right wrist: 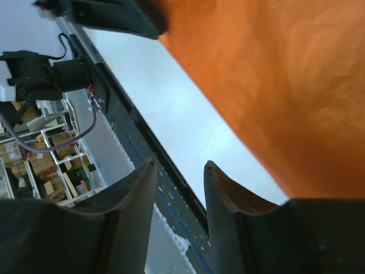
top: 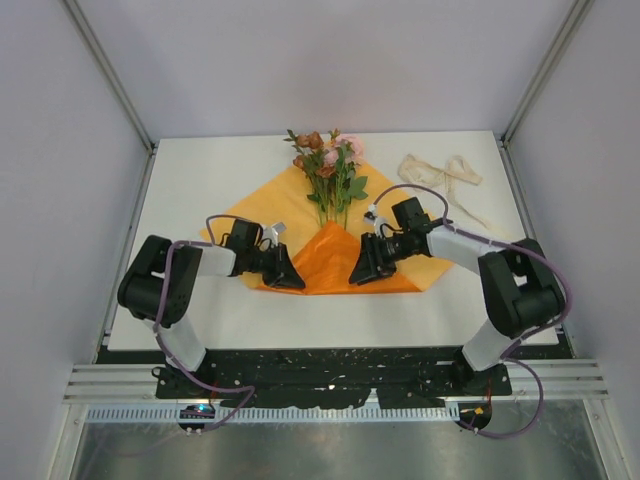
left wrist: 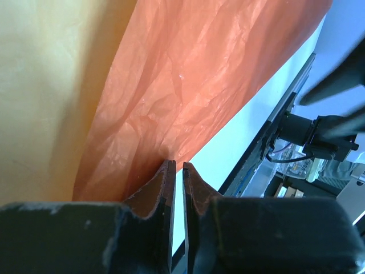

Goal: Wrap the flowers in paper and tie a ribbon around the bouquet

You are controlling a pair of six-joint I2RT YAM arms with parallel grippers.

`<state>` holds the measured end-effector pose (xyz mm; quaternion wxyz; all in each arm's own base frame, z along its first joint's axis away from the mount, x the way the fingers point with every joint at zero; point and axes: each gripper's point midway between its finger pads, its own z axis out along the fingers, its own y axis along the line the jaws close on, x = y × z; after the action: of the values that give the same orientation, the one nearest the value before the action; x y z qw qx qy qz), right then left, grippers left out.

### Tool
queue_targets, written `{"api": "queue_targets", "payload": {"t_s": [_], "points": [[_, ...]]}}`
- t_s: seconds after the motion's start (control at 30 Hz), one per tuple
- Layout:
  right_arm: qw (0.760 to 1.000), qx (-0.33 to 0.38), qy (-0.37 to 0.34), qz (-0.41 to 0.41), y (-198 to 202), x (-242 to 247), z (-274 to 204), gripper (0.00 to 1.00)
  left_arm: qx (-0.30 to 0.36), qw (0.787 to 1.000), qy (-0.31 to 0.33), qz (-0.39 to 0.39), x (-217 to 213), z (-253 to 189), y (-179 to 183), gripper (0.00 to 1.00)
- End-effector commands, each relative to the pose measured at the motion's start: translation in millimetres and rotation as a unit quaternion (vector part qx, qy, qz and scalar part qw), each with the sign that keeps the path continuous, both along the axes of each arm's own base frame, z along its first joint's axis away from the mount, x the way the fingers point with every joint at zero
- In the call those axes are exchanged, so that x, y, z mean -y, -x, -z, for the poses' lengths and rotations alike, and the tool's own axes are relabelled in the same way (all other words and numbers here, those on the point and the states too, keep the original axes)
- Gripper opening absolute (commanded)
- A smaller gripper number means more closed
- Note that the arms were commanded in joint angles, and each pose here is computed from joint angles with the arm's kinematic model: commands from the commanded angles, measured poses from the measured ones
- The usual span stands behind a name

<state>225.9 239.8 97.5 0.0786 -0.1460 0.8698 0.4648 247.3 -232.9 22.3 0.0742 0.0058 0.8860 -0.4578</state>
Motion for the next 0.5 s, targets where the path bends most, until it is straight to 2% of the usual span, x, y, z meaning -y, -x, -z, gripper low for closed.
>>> {"api": "queue_targets", "payload": {"t_s": [0.0, 0.13, 0.3, 0.47], "points": [[0.999, -0.023, 0.019, 0.021, -16.8, -5.1, 38.6, 0.41, 0.052, 0.998, 0.023, 0.019, 5.9, -19.6, -5.2, 0.13], [0.997, -0.047, 0.049, 0.021, -15.5, 0.6, 66.5, 0.28, 0.065, 0.997, 0.043, 0.027, 10.7, -31.3, -3.2, 0.13], [0.994, -0.065, 0.081, 0.023, -16.1, 6.9, 91.2, 0.22, 0.090, 0.990, 0.086, 0.060, 38.2, -58.8, 11.3, 0.12], [0.992, -0.071, 0.099, 0.024, -18.5, 10.4, 98.4, 0.19, 0.046, 0.994, 0.087, 0.043, 62.3, -44.4, 8.1, 0.12]]}}
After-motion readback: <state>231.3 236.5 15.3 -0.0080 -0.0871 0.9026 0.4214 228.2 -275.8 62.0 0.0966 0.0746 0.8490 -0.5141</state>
